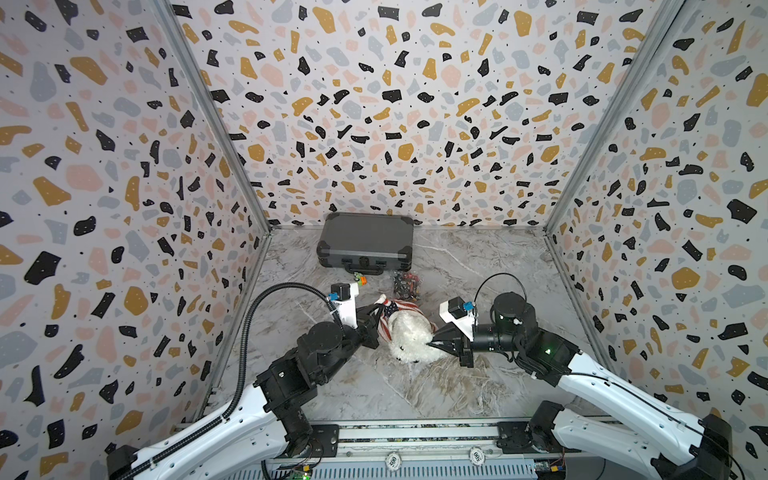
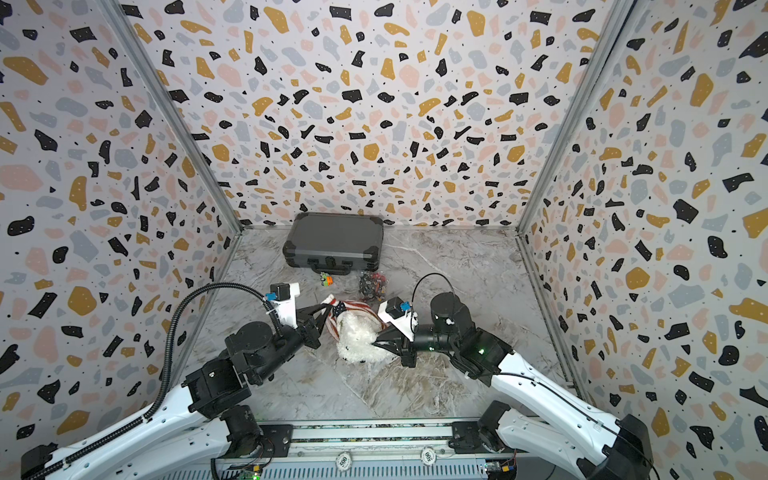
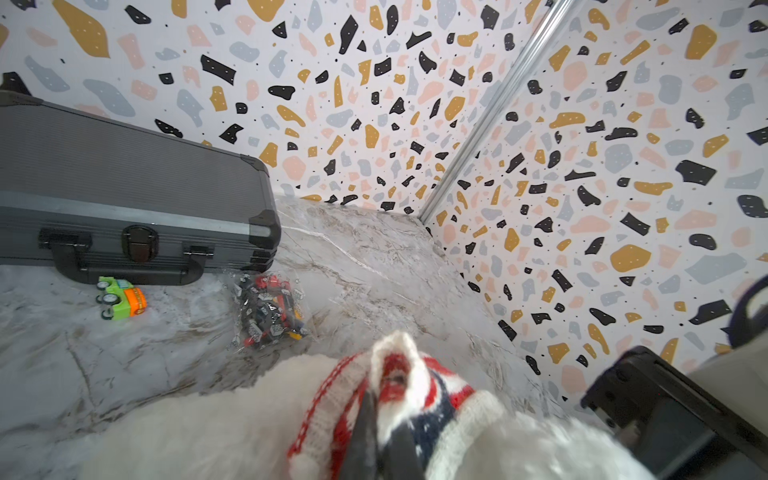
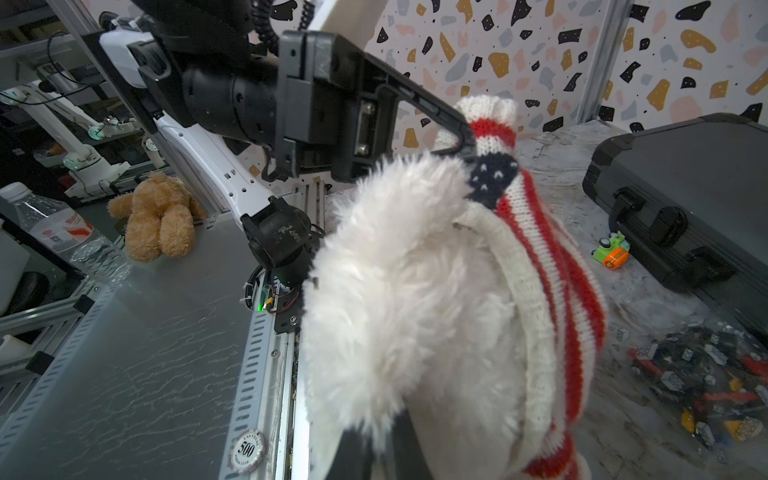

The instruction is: Dress the teddy bear

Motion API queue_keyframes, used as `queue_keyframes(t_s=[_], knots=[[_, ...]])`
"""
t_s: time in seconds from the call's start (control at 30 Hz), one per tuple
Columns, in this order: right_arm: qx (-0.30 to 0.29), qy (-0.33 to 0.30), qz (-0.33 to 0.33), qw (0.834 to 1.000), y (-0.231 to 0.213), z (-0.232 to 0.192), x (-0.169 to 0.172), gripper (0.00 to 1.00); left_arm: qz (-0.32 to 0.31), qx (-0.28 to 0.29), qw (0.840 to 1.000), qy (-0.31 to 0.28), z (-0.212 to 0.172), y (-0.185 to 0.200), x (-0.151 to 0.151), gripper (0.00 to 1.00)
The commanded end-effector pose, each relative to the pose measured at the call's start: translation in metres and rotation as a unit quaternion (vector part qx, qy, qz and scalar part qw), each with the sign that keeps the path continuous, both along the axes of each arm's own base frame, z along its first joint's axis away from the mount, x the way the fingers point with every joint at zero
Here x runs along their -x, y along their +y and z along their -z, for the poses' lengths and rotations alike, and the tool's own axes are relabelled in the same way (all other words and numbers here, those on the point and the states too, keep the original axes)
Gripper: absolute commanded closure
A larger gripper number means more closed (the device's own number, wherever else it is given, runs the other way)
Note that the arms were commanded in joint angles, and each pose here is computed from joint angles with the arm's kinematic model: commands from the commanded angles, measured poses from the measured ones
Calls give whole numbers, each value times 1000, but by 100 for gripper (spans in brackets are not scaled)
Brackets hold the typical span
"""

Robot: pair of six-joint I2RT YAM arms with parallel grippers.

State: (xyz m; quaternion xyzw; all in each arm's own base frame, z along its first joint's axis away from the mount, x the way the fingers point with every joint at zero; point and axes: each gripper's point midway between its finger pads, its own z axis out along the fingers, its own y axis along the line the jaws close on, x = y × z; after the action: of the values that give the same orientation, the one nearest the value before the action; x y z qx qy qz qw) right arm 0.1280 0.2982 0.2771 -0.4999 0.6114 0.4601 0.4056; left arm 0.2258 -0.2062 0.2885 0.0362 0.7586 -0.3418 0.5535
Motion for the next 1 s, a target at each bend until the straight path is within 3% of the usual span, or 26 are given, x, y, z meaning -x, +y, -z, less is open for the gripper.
queue_keyframes(t_s=[0.0,0.2,0.53,0.7,0.97], knots=[[-15,-27,-19,999,-2,-21,14,100,-55,8,998,-22,-23,18,-12,100],[-22,-42,14,999,-6,-26,4,100,-48,-28,998,4,0,11,-15,100],[-48,-39,104,993,-28,-34,-35,100,9,-3,1000,14,13,-6,-4,100],[-61,-48,109,991,-33,-41,-36,100,10,-3,1000,18,20,-8,-5,100],[-65,-52,107,991,-33,-31,-38,100,0,-12,999,35,37,-3,-4,70]])
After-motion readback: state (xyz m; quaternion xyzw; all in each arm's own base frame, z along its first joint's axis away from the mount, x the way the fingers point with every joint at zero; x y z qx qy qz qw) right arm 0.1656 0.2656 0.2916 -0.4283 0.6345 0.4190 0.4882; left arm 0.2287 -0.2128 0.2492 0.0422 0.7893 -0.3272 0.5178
